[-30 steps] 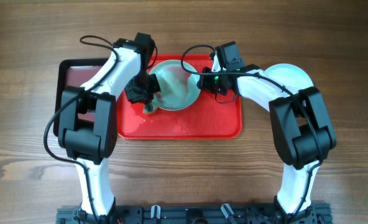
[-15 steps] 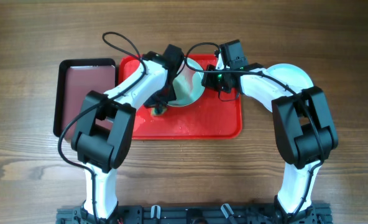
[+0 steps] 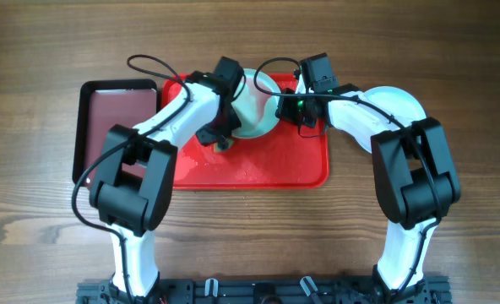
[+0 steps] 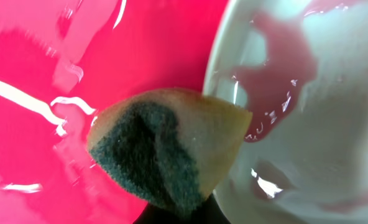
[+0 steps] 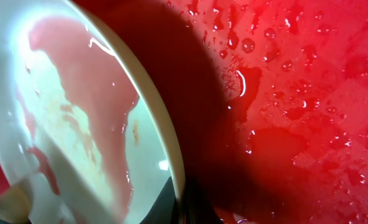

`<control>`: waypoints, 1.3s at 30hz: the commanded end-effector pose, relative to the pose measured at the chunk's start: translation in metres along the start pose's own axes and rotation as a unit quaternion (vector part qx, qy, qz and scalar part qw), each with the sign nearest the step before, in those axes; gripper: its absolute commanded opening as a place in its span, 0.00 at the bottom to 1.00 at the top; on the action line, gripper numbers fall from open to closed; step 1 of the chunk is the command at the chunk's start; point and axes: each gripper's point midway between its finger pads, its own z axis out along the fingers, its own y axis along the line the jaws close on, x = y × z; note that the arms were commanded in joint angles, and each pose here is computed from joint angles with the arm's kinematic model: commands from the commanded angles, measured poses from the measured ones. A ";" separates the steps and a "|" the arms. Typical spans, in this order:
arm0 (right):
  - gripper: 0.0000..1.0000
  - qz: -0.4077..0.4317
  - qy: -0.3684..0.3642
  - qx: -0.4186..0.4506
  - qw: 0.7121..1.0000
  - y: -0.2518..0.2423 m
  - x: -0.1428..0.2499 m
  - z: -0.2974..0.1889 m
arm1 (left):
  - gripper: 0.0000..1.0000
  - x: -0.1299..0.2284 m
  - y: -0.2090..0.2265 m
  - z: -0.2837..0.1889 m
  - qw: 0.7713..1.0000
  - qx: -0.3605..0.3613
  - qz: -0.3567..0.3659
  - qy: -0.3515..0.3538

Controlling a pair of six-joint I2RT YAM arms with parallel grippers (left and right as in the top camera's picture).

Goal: Clean dirty plates on tray and stack at the side
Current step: 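Scrub the blue plate rim area, then lift the sponge left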

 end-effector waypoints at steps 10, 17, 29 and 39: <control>0.04 -0.002 0.064 -0.015 0.998 0.006 0.037 0.017 | 0.04 -0.020 -0.080 -0.051 0.973 0.228 -0.024 0.011; 0.04 -0.005 0.064 -0.015 0.998 0.005 0.038 0.017 | 0.04 -0.055 -0.072 -0.084 0.962 0.268 -0.044 -0.037; 0.04 -0.011 0.076 -0.021 0.997 0.007 0.043 0.016 | 0.04 -0.105 -0.026 -0.092 0.960 0.262 -0.063 -0.081; 0.48 -0.027 0.069 -0.012 0.997 0.006 0.043 0.019 | 0.04 -0.101 0.057 -0.065 0.993 0.075 -0.003 -0.094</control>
